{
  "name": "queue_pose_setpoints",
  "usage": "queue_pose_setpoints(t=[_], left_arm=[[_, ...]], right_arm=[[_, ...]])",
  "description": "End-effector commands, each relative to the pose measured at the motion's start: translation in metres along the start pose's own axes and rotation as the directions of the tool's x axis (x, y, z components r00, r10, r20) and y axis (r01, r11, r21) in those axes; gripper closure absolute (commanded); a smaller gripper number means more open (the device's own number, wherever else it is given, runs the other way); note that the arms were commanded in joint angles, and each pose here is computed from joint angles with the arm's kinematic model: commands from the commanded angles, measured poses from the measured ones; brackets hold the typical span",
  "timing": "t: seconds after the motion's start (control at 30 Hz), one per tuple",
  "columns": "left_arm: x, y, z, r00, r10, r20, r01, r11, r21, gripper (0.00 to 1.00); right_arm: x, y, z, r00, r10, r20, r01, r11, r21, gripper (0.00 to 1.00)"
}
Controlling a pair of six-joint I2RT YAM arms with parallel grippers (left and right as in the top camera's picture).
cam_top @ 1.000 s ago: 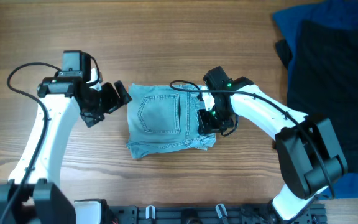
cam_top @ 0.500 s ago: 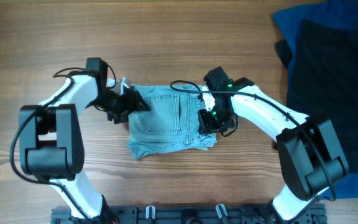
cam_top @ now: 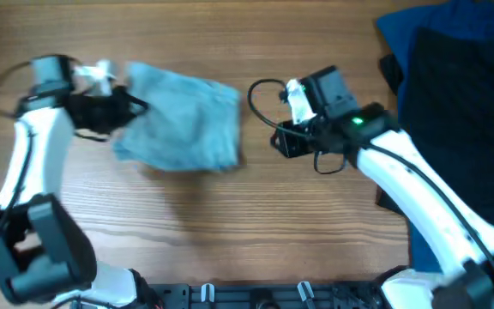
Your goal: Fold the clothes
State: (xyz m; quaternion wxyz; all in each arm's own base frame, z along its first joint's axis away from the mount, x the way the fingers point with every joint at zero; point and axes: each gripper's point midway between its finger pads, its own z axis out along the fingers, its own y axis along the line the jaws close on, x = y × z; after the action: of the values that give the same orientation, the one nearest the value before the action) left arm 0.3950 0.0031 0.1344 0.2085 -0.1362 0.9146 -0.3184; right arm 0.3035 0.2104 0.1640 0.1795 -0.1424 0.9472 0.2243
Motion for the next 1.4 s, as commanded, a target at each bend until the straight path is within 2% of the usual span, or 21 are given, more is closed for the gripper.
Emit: queue_pose_setpoints(t=[0.0,0.1,0.17,0.27,0.37,0.4,0.43,0.47,0.5,0.57,0.6,0.7,0.73,0.77,0.8,0.83,0.87,1.03,1.07,1.23,1.37], left_arm=[[-0.036,0.067,-0.037,0.981,-0.098,0.168,0.123,0.982,-0.144,0.96],[-0.048,0.127,-0.052,0.956,-0.149,0.251,0.216,0.94,-0.264,0.96],[-0.047,0.169,-0.058,0.924,-0.235,0.301,0.332,0.884,-0.329,0.96],[-0.021,0.217,-0.064,0.876,-0.368,0.31,0.475,0.771,-0.425,0.96],[0.005,0.24,-0.081,0.822,-0.455,0.342,0.569,0.628,-0.531,0.96],[0.009,0.242,-0.084,0.813,-0.469,0.345,0.581,0.611,-0.538,0.96],[0.012,0.239,-0.086,0.809,-0.479,0.342,0.586,0.605,-0.539,0.88],[0.016,0.234,-0.091,0.809,-0.483,0.336,0.585,0.603,-0.543,0.71],[0.018,0.232,-0.097,0.815,-0.474,0.334,0.576,0.596,-0.559,0.67],[0.026,0.229,-0.122,0.818,-0.446,0.364,0.569,0.529,-0.63,0.59],[0.024,0.221,-0.139,0.818,-0.417,0.396,0.571,0.514,-0.64,0.48],[0.011,0.19,-0.168,0.817,-0.337,0.467,0.573,0.555,-0.603,0.47],[0.007,0.176,-0.177,0.819,-0.303,0.488,0.564,0.58,-0.588,0.59],[0.001,0.159,-0.181,0.822,-0.272,0.5,0.546,0.623,-0.56,0.8],[-0.004,0.143,-0.177,0.847,-0.236,0.477,0.494,0.68,-0.542,0.95],[-0.015,0.122,-0.162,0.912,-0.119,0.393,0.332,0.777,-0.534,0.96],[-0.022,0.109,-0.144,0.946,-0.025,0.322,0.201,0.825,-0.528,0.96],[-0.009,0.107,-0.056,0.996,0.092,0.021,-0.069,0.856,-0.512,0.96],[-0.002,0.111,-0.032,0.99,0.122,-0.065,-0.138,0.857,-0.497,0.96],[0.005,0.129,0.041,0.95,0.229,-0.212,-0.302,0.843,-0.445,0.96],[0.013,0.151,0.07,0.943,0.216,-0.252,-0.31,0.844,-0.438,0.96]], right_arm=[[-0.01,0.002,-0.021,0.996,0.053,0.076,-0.054,0.999,0.009,0.71],[-0.007,0.004,-0.021,0.997,0.057,0.061,-0.057,0.998,0.001,0.72],[-0.005,0.003,-0.02,0.997,0.06,0.052,-0.061,0.998,0.004,0.72],[-0.003,0.006,-0.02,0.997,0.063,0.042,-0.063,0.998,-0.015,0.72],[-0.003,0.007,-0.02,0.997,0.061,0.04,-0.06,0.998,-0.019,0.72],[-0.003,0.007,-0.02,0.997,0.062,0.04,-0.061,0.998,-0.019,0.72],[-0.003,0.007,-0.02,0.997,0.061,0.041,-0.061,0.998,-0.019,0.72],[-0.003,0.007,-0.02,0.997,0.061,0.042,-0.06,0.998,-0.02,0.72],[-0.003,0.007,-0.02,0.997,0.061,0.042,-0.06,0.998,-0.02,0.72],[-0.004,0.007,-0.02,0.997,0.06,0.044,-0.059,0.998,-0.021,0.72],[-0.004,0.007,-0.02,0.997,0.06,0.046,-0.059,0.998,-0.021,0.72],[-0.004,0.007,-0.02,0.997,0.059,0.047,-0.058,0.998,-0.021,0.72],[-0.004,0.007,-0.02,0.997,0.059,0.047,-0.058,0.998,-0.021,0.72],[-0.005,0.007,-0.02,0.997,0.059,0.05,-0.058,0.998,-0.022,0.72],[-0.006,0.008,-0.02,0.997,0.057,0.055,-0.056,0.998,-0.023,0.72],[-0.01,0.009,-0.021,0.996,0.052,0.07,-0.05,0.998,-0.028,0.71],[-0.016,0.01,-0.021,0.995,0.046,0.092,-0.043,0.998,-0.034,0.71],[-0.028,0.014,-0.023,0.985,0.101,0.138,-0.094,0.994,-0.059,0.7],[-0.029,0.014,-0.023,0.984,0.107,0.143,-0.099,0.993,-0.062,0.66],[-0.032,0.015,-0.024,0.979,0.14,0.15,-0.131,0.989,-0.07,0.66],[-0.033,0.015,-0.024,0.976,0.155,0.154,-0.145,0.987,-0.071,0.66]])
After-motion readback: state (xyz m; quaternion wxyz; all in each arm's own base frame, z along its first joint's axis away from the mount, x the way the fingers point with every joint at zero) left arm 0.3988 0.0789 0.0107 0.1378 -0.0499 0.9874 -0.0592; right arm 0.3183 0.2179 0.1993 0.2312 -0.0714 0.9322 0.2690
